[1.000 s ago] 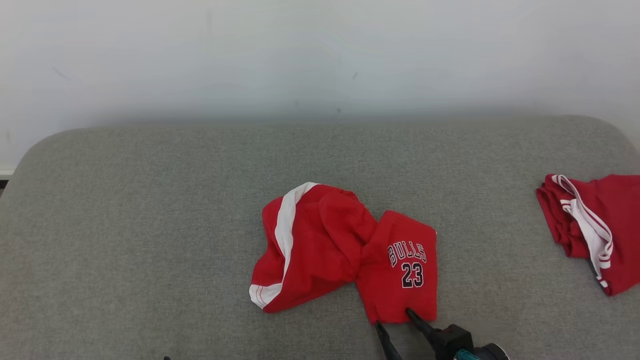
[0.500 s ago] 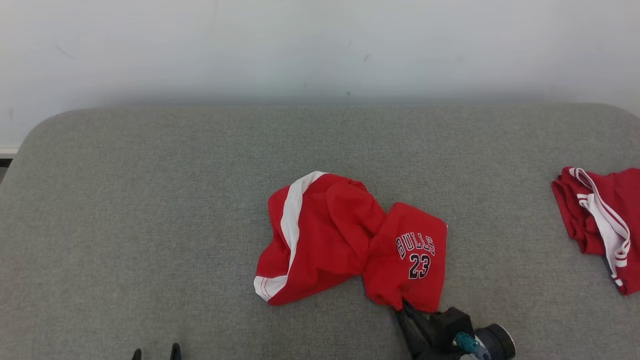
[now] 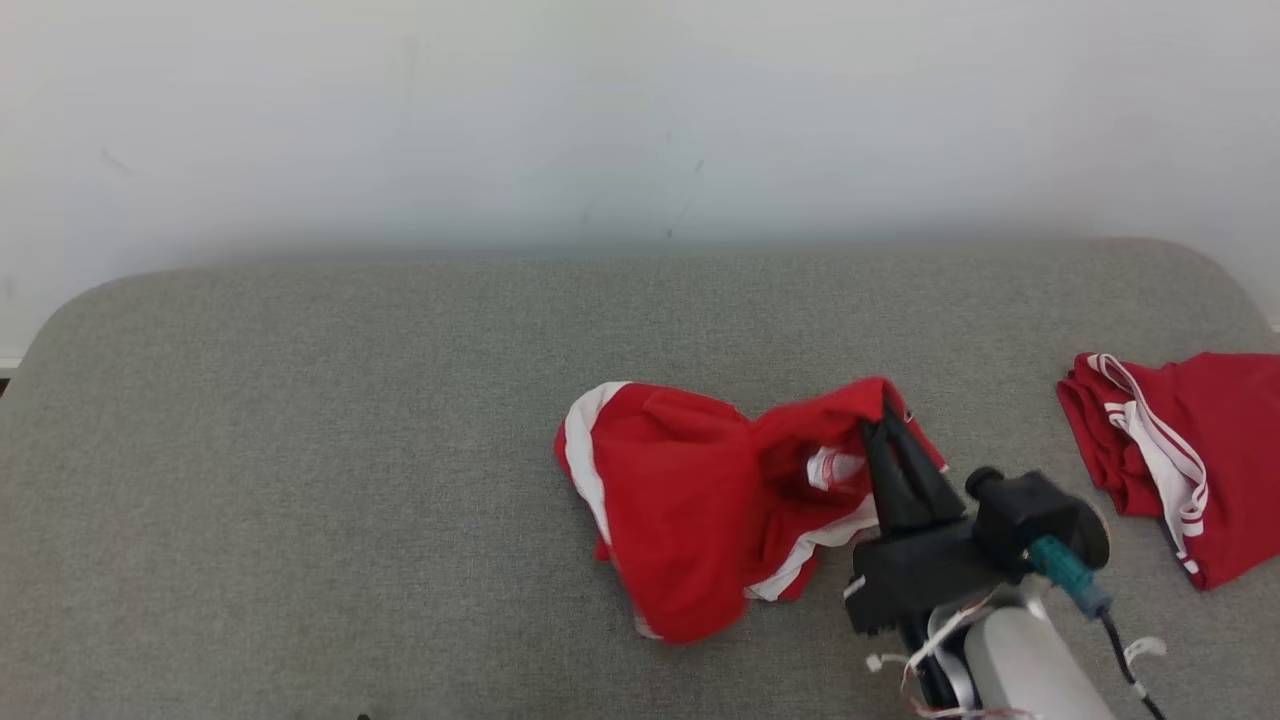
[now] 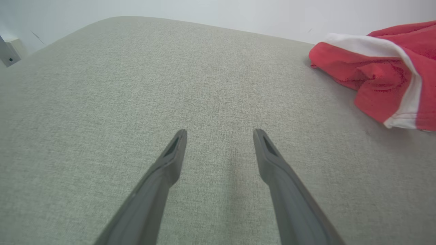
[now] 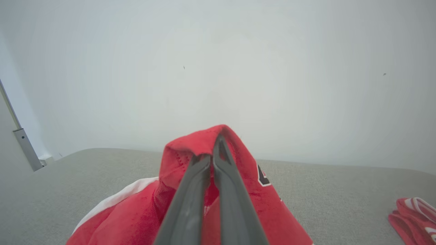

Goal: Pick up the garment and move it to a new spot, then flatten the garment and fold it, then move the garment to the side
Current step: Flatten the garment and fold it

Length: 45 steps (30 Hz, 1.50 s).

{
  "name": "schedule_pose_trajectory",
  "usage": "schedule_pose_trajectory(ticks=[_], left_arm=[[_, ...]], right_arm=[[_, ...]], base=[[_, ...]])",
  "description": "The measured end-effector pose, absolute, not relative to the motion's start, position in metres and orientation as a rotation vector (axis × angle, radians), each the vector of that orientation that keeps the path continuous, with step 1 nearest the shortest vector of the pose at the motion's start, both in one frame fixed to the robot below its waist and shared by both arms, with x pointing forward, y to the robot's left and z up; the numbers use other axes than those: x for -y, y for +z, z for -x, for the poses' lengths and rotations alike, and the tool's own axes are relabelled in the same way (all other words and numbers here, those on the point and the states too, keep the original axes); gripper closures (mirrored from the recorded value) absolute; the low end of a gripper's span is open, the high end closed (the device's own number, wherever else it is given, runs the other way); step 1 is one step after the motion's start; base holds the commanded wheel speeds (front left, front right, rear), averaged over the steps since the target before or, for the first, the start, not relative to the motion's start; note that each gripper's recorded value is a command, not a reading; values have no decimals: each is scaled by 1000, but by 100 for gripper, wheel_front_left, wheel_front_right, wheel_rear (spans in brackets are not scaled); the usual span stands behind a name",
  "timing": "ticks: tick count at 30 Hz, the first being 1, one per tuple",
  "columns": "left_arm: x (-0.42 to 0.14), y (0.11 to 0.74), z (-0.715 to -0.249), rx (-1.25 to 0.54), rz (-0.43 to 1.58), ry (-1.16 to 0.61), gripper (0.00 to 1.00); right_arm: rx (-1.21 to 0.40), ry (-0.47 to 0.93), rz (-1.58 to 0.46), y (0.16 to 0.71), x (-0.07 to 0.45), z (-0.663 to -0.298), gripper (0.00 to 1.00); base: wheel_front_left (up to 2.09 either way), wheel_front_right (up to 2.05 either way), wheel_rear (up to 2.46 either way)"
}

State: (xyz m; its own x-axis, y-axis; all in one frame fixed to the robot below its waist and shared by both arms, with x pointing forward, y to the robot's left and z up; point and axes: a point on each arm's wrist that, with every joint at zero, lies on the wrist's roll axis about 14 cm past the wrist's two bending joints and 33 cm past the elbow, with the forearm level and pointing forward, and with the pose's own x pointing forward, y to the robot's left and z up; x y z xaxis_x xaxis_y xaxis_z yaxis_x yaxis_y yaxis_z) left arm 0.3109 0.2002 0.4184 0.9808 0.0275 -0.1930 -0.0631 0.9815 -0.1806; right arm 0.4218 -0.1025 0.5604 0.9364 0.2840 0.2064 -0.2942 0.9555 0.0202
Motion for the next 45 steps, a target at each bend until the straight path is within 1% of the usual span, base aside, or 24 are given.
schedule_pose_trajectory(ticks=[6, 11, 13, 18, 21, 27, 30, 35, 39, 45], left_arm=[[-188, 420, -313, -187, 197, 8, 0], [-187, 414, -308, -207, 205, 10, 0], [-187, 413, -307, -209, 207, 13, 0], [-190, 408, -299, -228, 211, 29, 0], [-194, 406, -295, -230, 214, 45, 0], [-199, 402, -288, -241, 220, 70, 0], [-202, 400, -284, -247, 223, 82, 0], [-202, 399, -283, -253, 224, 84, 0], [-198, 400, -286, -252, 222, 67, 0], [-185, 404, -294, -240, 228, 20, 0]], right_arm=[[364, 224, -14, 623, 128, -440, 100], [426, 257, -10, 649, 116, -447, 100], [430, 276, -11, 651, 109, -448, 100], [446, 393, -21, 660, 68, -447, 100], [450, 427, -35, 663, 55, -448, 100], [353, 466, -18, 632, 38, -457, 100], [338, 471, -30, 628, 35, -460, 100], [375, 421, -50, 639, 50, -466, 100], [423, 379, -44, 654, 66, -463, 100], [440, 361, -39, 659, 75, -458, 100]], base=[[0, 0, 0], [0, 0, 0], [0, 0, 0], [0, 0, 0], [0, 0, 0], [0, 0, 0], [0, 0, 0], [0, 0, 0], [0, 0, 0], [0, 0, 0]])
